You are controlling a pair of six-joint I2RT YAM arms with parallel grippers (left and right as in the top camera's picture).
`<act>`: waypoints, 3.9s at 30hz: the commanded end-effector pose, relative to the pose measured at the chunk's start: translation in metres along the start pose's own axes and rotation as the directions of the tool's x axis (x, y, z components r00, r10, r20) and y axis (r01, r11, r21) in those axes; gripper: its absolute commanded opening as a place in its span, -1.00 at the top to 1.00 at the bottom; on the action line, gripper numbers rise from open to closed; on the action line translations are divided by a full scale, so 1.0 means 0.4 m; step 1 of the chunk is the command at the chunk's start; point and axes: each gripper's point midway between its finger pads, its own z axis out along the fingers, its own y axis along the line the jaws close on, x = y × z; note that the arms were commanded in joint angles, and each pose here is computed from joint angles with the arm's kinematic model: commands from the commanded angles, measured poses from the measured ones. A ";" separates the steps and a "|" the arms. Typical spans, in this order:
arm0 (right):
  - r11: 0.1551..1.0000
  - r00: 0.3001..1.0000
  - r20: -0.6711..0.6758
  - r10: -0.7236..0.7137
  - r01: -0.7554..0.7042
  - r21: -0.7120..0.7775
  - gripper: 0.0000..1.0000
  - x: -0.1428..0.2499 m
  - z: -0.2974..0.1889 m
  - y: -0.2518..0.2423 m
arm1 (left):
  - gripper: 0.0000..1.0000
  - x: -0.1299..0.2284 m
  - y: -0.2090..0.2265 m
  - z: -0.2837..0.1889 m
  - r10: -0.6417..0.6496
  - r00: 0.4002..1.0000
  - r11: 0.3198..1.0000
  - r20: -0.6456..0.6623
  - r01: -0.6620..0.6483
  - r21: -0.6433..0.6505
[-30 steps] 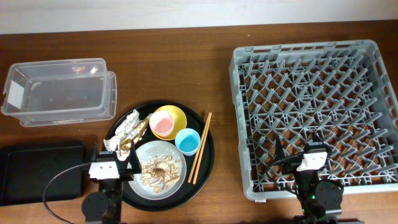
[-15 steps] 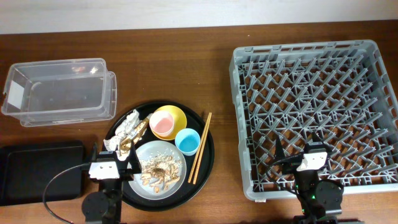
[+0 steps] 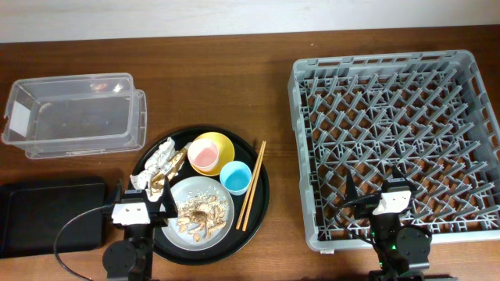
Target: Sort waste into correct bins and load items into the dishwasher rack
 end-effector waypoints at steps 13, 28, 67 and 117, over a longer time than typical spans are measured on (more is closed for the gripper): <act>1.000 1.000 -0.003 0.001 -0.001 0.003 -0.97 0.007 0.001 0.000 | -0.98 0.005 -0.008 0.000 0.020 1.000 1.000 0.003 -0.020 0.017; 1.000 1.000 -0.003 0.001 -0.001 0.003 -0.97 0.007 0.001 0.000 | -0.98 -0.040 -0.305 -0.128 -0.019 0.996 0.705 0.082 -0.045 0.708; 1.000 1.000 -0.003 0.001 -0.001 0.003 -0.97 0.007 0.001 0.000 | -0.98 -0.401 -0.315 -0.052 0.094 0.993 0.663 -0.075 -0.006 0.748; 1.000 1.000 -0.003 0.001 -0.001 0.003 -0.97 0.007 0.001 0.000 | 0.28 0.097 -0.414 0.086 -0.016 0.277 0.998 -0.961 0.062 0.001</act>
